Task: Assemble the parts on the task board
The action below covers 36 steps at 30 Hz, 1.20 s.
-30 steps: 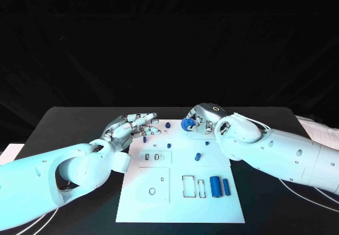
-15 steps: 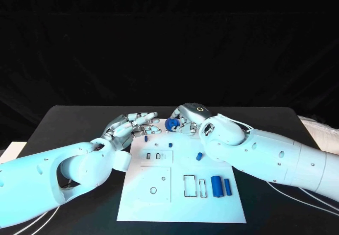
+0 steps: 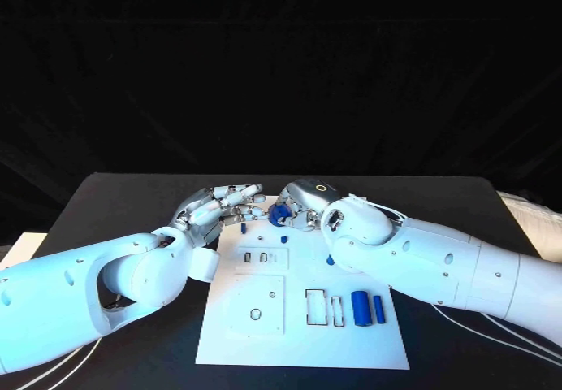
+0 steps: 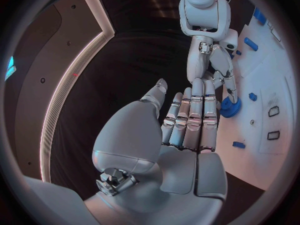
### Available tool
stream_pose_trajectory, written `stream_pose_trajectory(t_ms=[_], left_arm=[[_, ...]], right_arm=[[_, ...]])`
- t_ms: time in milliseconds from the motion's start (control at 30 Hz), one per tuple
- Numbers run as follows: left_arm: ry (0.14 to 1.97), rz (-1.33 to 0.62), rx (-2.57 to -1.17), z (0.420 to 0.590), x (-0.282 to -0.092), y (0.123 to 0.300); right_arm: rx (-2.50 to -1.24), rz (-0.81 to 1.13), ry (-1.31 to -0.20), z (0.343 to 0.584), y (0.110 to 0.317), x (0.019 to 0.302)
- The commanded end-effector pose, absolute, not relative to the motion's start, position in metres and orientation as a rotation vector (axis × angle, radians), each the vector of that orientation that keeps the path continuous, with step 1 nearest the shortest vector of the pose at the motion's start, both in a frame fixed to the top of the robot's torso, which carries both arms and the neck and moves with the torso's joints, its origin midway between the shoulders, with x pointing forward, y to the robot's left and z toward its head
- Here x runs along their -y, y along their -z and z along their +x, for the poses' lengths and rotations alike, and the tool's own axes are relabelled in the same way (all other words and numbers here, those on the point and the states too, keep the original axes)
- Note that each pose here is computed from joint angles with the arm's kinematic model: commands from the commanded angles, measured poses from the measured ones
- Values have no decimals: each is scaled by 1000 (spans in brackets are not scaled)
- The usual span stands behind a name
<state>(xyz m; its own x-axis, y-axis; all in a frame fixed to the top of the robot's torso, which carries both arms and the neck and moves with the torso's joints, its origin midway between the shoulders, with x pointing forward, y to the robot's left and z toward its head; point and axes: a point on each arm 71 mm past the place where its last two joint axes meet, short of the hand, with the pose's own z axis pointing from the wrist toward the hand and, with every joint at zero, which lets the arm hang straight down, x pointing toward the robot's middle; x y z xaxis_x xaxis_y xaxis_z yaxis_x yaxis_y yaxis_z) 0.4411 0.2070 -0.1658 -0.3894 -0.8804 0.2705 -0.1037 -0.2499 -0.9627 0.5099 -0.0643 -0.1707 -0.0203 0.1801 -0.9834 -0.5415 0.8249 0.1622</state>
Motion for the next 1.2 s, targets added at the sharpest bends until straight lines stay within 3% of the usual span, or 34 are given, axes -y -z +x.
stream_pose_trajectory(t_ms=[33, 1200], left_arm=[[1725, -1215, -1403, 442, -206, 164], [1723, -1216, -1403, 443, -207, 165]], right_arm=[[-1515, -324, -573, 511, 175, 62], [-1525, -310, -562, 513, 177, 57]])
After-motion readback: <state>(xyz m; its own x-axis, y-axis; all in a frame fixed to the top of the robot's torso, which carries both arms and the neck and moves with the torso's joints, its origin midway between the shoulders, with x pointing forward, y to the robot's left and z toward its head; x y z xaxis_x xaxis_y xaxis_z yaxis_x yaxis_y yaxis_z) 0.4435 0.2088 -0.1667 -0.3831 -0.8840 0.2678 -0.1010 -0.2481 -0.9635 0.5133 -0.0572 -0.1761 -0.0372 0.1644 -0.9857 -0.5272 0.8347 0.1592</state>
